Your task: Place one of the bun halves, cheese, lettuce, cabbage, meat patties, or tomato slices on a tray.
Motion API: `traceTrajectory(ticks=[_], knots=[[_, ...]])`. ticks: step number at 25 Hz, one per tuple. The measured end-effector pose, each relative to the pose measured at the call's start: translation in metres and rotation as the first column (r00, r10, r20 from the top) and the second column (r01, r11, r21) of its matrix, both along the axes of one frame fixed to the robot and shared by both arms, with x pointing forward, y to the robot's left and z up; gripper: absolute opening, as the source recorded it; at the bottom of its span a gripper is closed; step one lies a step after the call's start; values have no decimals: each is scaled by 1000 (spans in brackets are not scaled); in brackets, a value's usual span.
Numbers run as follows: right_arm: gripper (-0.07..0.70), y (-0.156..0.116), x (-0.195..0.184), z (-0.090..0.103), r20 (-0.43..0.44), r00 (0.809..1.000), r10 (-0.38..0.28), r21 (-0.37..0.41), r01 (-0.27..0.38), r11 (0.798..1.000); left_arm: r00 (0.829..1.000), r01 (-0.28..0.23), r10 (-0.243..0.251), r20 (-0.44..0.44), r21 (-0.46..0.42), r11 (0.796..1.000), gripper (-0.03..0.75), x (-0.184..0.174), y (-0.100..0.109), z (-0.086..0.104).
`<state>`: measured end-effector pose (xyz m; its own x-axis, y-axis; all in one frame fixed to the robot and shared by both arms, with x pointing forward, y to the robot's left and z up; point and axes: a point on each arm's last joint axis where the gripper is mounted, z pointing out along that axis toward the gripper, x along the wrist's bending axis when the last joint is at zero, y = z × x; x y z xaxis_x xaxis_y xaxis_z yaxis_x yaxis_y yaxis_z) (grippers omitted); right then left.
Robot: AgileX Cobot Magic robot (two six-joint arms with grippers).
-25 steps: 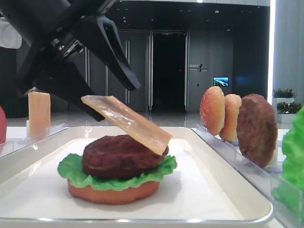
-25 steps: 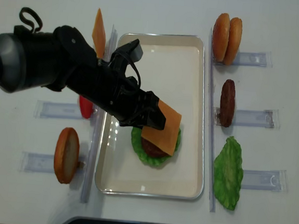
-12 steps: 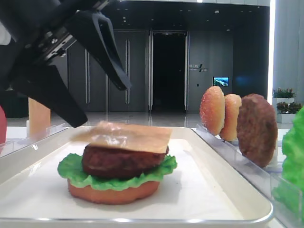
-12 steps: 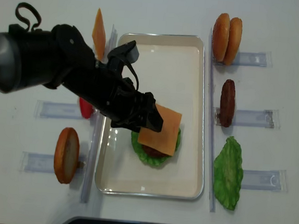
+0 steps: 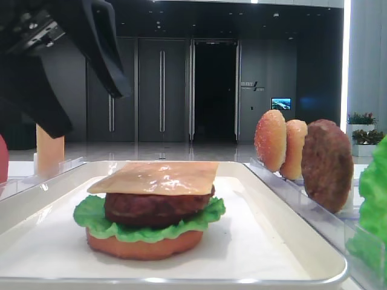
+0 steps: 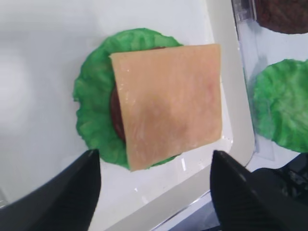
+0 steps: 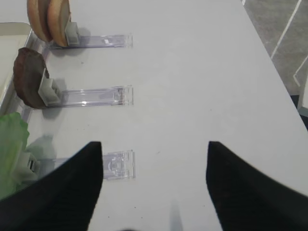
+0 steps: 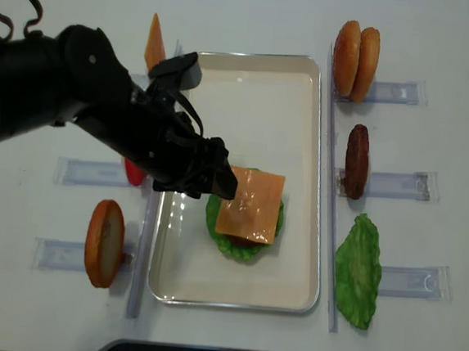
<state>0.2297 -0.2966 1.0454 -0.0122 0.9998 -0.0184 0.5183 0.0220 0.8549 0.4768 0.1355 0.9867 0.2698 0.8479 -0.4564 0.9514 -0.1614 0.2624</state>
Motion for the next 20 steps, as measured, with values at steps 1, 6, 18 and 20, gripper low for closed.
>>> traceTrajectory(ticks=[1, 6, 18, 20], knots=[[470, 0, 0, 0, 0, 1000, 0, 0, 0, 1000, 1000, 4, -4, 4, 21, 1000, 537, -1, 2, 3], [470, 0, 0, 0, 0, 1000, 0, 0, 0, 1000, 999, 29, -32, 21, 125, 992, 537, 2, 9, 23], [470, 0, 0, 0, 0, 1000, 0, 0, 0, 1000, 996, 88, -92, -8, 367, 926, 538, 10, 25, 67], [470, 0, 0, 0, 0, 1000, 0, 0, 0, 1000, 995, 90, -96, -6, 410, 908, 538, 12, 28, 75]])
